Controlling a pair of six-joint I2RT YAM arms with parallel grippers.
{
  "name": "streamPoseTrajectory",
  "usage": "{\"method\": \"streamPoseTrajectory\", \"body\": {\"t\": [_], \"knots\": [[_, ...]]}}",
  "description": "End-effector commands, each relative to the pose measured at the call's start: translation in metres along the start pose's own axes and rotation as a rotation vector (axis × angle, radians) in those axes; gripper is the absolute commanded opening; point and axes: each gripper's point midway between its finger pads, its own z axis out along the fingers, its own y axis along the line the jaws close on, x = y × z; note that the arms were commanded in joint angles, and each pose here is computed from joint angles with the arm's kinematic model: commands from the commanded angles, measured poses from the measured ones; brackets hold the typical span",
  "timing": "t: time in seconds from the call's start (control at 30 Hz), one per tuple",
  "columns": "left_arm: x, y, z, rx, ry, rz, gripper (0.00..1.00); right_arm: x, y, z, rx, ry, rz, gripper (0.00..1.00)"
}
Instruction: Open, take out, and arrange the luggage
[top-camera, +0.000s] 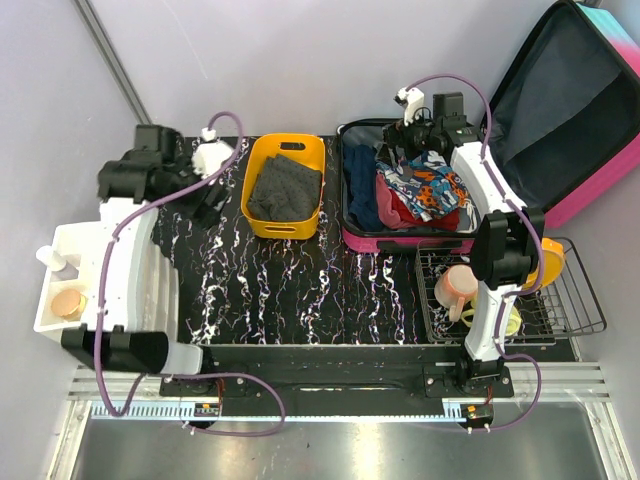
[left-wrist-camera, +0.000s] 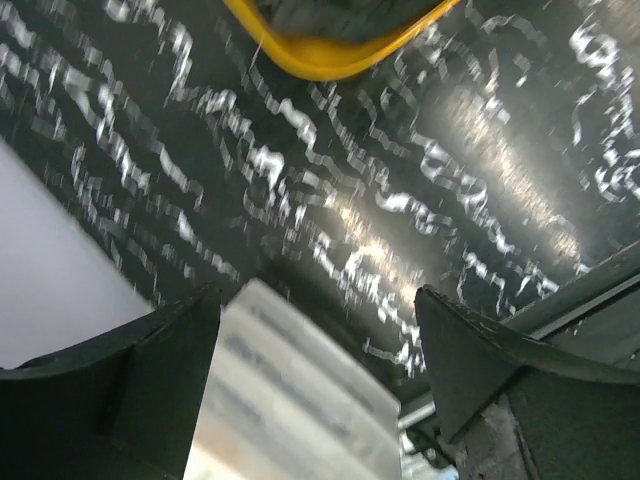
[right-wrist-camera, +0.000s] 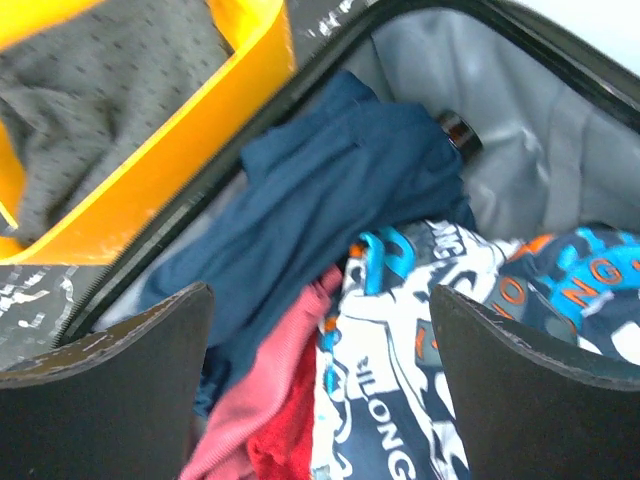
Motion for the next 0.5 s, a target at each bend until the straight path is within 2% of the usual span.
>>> {"method": "streamPoseTrajectory", "body": {"t": [0.0, 0.13, 0.3, 0.37, 0.4, 0.47], "knots": [[-0.076, -0.014, 0.022, 0.104, -0.199, 0.043, 0.83, 0.009, -0.024, -0.028, 0.150, 0.110, -0.067, 0.97], [-0.122, -0.024, 0.054, 0.218, -0.273, 0.047, 0.83, 0.033, -0.038, -0.027, 0.183, 0.214, -0.002, 0.95], [-0.145, -0.038, 0.089, 0.282, -0.281, 0.063, 0.83, 0.058, -0.063, -0.049, 0.220, 0.281, 0.057, 0.91], [-0.155, -0.045, 0.099, 0.305, -0.280, 0.079, 0.83, 0.068, -0.061, -0.057, 0.169, 0.314, 0.037, 0.86], [-0.158, -0.045, 0.101, 0.310, -0.282, 0.078, 0.83, 0.072, -0.061, -0.059, 0.161, 0.324, 0.029, 0.77], [-0.164, -0.049, 0.110, 0.327, -0.279, 0.083, 0.83, 0.079, -0.058, -0.062, 0.142, 0.341, -0.002, 0.72]]}}
